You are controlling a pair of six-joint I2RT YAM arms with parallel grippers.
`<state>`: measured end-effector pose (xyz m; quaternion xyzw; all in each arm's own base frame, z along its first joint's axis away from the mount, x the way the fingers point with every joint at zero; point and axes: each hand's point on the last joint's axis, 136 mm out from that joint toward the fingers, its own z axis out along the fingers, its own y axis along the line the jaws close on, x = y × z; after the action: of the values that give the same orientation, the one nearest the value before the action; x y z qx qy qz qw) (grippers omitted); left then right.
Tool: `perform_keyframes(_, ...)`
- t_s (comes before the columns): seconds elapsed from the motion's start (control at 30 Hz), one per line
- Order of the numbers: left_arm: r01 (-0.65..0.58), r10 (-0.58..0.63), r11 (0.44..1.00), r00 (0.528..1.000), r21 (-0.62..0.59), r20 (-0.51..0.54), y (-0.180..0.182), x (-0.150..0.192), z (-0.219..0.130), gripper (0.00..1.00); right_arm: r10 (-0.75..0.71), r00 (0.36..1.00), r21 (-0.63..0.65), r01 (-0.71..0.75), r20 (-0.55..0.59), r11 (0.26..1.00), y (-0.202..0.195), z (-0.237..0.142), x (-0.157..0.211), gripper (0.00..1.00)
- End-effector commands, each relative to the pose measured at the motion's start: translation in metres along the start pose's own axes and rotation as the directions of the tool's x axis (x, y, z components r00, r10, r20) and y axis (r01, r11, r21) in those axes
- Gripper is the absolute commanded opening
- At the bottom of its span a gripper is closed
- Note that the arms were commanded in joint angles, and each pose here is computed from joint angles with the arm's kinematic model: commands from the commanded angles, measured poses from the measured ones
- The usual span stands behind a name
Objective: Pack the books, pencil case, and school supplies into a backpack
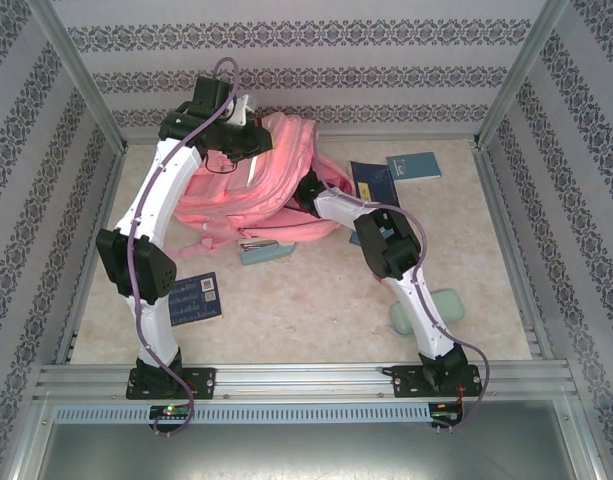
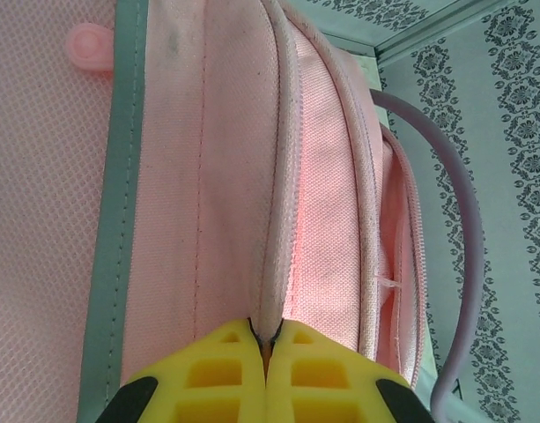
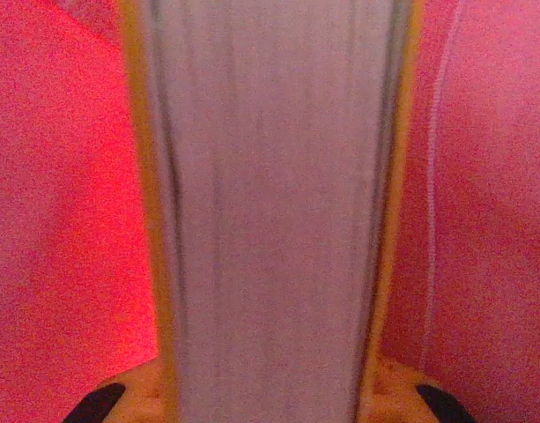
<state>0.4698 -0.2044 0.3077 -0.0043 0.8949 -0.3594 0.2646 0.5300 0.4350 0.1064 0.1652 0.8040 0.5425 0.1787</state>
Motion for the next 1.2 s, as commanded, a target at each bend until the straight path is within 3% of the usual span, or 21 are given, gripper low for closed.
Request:
perform_keyframes(0.0, -0.125, 0.106, 0.975, 0.988, 0.185, 0.109, -0.062, -0.017, -0.031, 0.00, -0.070, 0.997, 0.047, 0.068, 0.029, 0.997, 0.017, 0.005, -0.003, 0.17)
perform_keyframes(0.27, -0.157, 0.143, 0.979, 0.984, 0.133, 0.109, -0.056, -0.013, -0.030, 0.00, -0.124, 0.992, 0.122, 0.126, -0.023, 0.985, 0.016, 0.000, 0.003, 0.48)
perform_keyframes(0.43, -0.150, 0.142, 0.986, 0.984, 0.069, 0.108, -0.039, -0.013, -0.027, 0.00, -0.134, 0.991, 0.142, 0.135, -0.021, 0.981, 0.020, -0.025, -0.002, 0.59)
perform_keyframes(0.5, -0.144, 0.137, 0.988, 0.985, 0.059, 0.109, -0.034, -0.014, -0.026, 0.00, -0.152, 0.988, 0.147, 0.152, -0.012, 0.977, 0.025, -0.038, -0.004, 0.71)
perform_keyframes(0.67, -0.135, 0.128, 0.989, 0.986, 0.055, 0.106, -0.026, -0.014, -0.024, 0.00, -0.178, 0.984, 0.166, 0.177, -0.010, 0.970, 0.028, -0.065, -0.005, 0.80)
perform_keyframes(0.93, -0.125, 0.116, 0.988, 0.987, 0.087, 0.107, -0.029, -0.016, -0.022, 0.00, -0.179, 0.984, 0.183, 0.180, -0.020, 0.966, 0.015, -0.081, -0.001, 0.63)
perform_keyframes(1.03, -0.123, 0.113, 0.988, 0.988, 0.089, 0.104, -0.029, -0.015, -0.021, 0.00, -0.171, 0.985, 0.187, 0.175, -0.035, 0.967, 0.008, -0.078, 0.003, 0.48)
perform_keyframes(1.17, -0.126, 0.115, 0.987, 0.988, 0.101, 0.105, -0.032, -0.014, -0.023, 0.00, -0.162, 0.986, 0.195, 0.167, -0.046, 0.966, -0.001, -0.070, 0.008, 0.15)
